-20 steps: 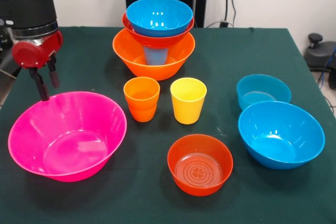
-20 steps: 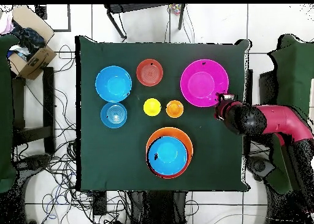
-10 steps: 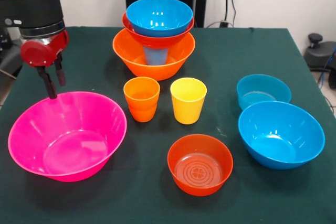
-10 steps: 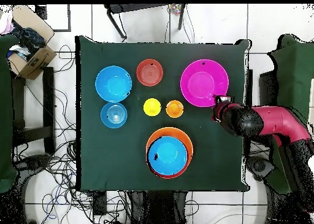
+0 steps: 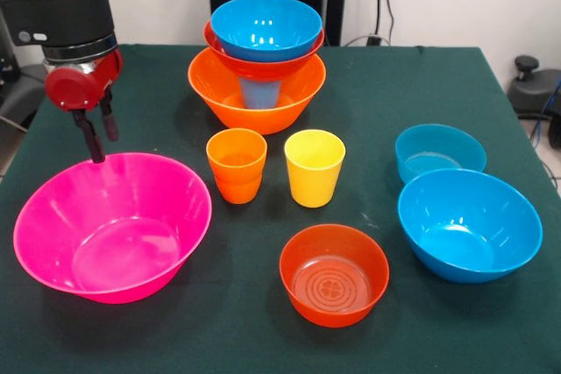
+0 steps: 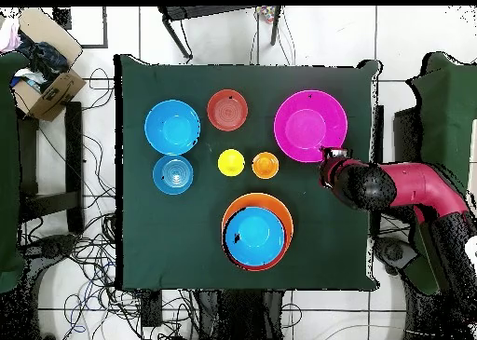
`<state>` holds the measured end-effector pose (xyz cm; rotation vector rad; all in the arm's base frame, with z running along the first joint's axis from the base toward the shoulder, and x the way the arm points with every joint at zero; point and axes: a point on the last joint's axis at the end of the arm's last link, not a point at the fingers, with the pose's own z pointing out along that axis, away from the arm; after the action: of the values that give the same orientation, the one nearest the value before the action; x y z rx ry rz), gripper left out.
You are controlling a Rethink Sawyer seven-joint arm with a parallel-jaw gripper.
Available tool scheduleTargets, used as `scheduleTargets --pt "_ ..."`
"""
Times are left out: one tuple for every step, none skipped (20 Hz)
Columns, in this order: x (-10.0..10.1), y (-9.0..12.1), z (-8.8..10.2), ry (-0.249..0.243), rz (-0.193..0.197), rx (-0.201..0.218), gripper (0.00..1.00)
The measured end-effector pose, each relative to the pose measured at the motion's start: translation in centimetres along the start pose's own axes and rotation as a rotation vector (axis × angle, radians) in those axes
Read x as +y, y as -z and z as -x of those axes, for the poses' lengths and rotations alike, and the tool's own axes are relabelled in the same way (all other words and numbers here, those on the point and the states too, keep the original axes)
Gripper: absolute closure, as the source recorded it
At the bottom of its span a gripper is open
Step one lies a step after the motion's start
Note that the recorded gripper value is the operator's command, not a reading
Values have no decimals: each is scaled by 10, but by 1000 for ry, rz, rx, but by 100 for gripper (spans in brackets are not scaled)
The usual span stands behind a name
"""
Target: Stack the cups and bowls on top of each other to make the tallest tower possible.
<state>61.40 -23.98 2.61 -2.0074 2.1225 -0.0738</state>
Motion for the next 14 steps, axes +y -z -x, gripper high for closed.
scheduleTargets --pt "0 0 0 1 1 0 0" --pt "0 0 0 1 1 0 0" --pt "1 0 0 2 1 0 0" --pt "1 0 0 2 1 0 0" --pt "1 0 0 3 1 1 0" --pt "1 -1 0 3 1 2 0" --pt "1 -1 0 3 0 2 0" --pt "1 -1 -1 3 -1 2 0" --pt "1 0 -1 3 -2 2 0" --pt "1 0 -1 2 -5 2 0" --pt "0 0 -2 0 -13 2 0" --pt "0 0 -3 0 -16 1 0" --pt "-1 -1 -3 -1 -26 0 0" --pt "-1 -2 -4 -2 -32 -2 0"
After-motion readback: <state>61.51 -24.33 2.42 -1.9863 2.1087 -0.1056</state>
